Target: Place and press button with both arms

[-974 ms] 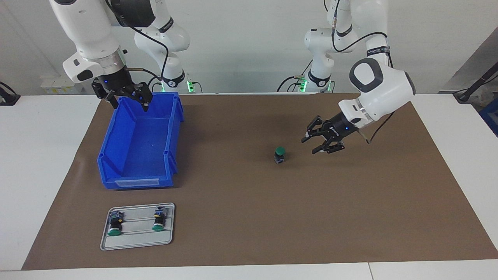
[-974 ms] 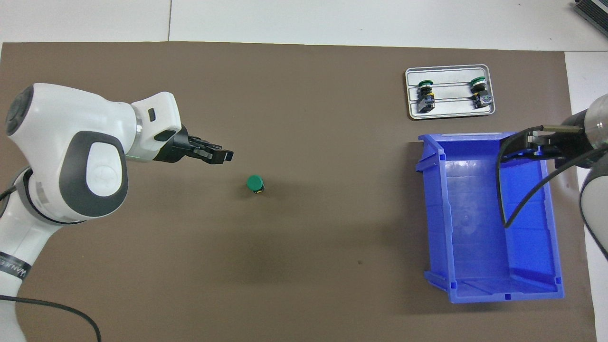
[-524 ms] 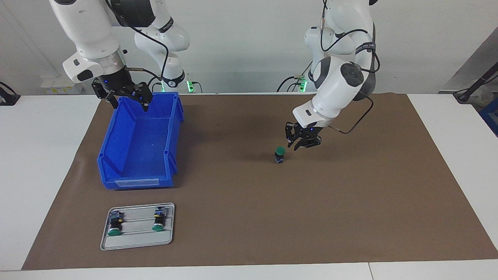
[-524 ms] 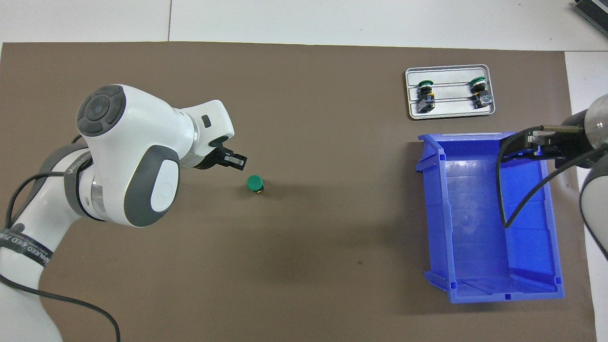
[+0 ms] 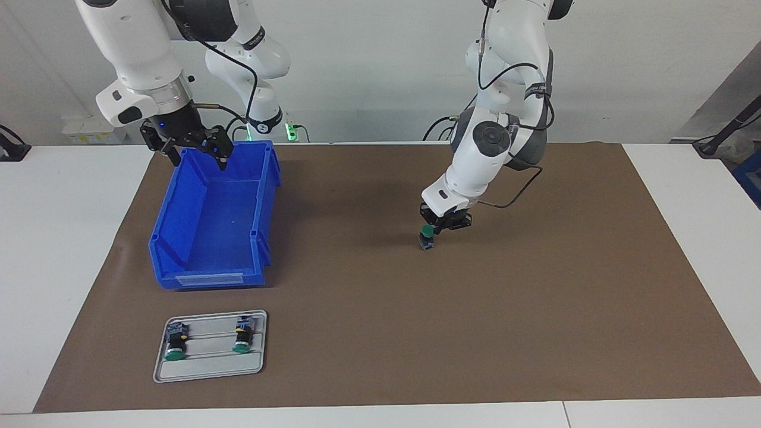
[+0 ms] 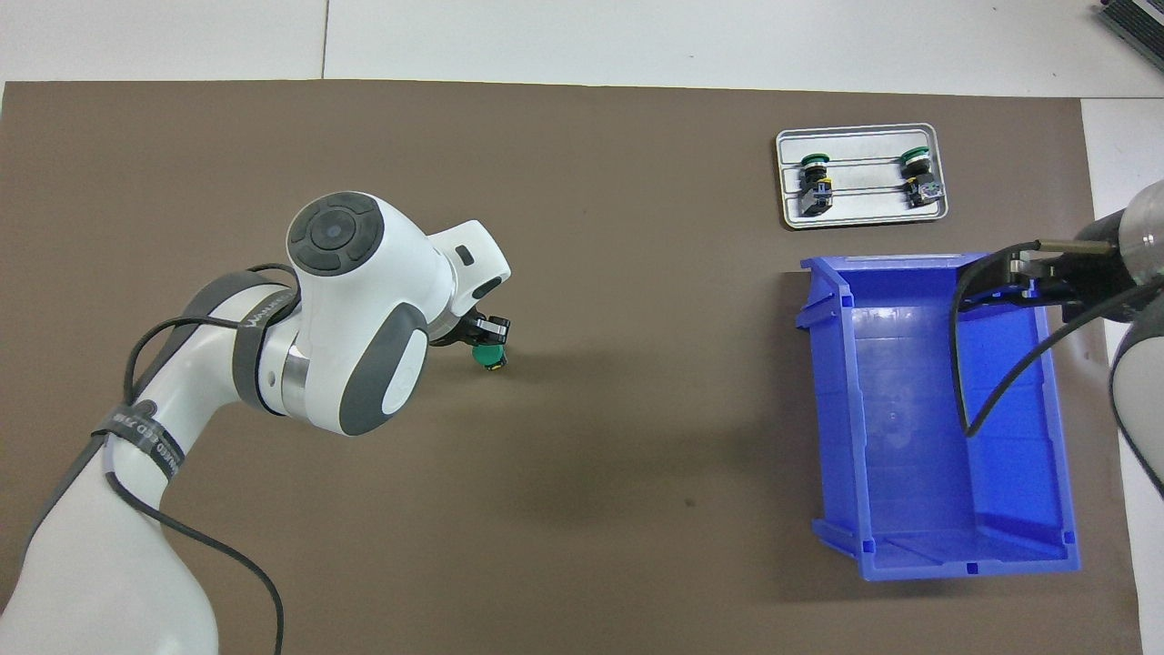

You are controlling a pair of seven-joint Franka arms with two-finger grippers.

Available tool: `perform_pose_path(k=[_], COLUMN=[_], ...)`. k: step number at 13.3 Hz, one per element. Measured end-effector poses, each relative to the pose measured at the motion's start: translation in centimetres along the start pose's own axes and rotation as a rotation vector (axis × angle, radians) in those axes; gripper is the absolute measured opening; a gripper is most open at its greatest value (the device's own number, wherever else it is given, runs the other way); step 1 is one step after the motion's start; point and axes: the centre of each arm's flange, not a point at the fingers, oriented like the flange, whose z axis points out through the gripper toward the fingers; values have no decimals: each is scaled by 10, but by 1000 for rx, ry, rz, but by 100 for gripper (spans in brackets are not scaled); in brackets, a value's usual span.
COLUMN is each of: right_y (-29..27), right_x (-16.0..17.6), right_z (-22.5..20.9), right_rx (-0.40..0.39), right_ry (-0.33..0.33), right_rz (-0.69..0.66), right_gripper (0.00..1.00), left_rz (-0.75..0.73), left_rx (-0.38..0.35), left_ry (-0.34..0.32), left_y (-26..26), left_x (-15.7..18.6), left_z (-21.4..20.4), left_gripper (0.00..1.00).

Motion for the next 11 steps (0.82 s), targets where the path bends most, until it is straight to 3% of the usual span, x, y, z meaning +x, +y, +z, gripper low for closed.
perform_pose_path(k=[11], right_y=[0], right_x=[0], right_z=[0], right_rx=[0], right_ry=[0], right_rz=[0], right_gripper=[100], left_rz=[12], left_rx=[44], left_ry=[-10], left_y=[10], left_x=[-1], left_z=[10], left_gripper=[1])
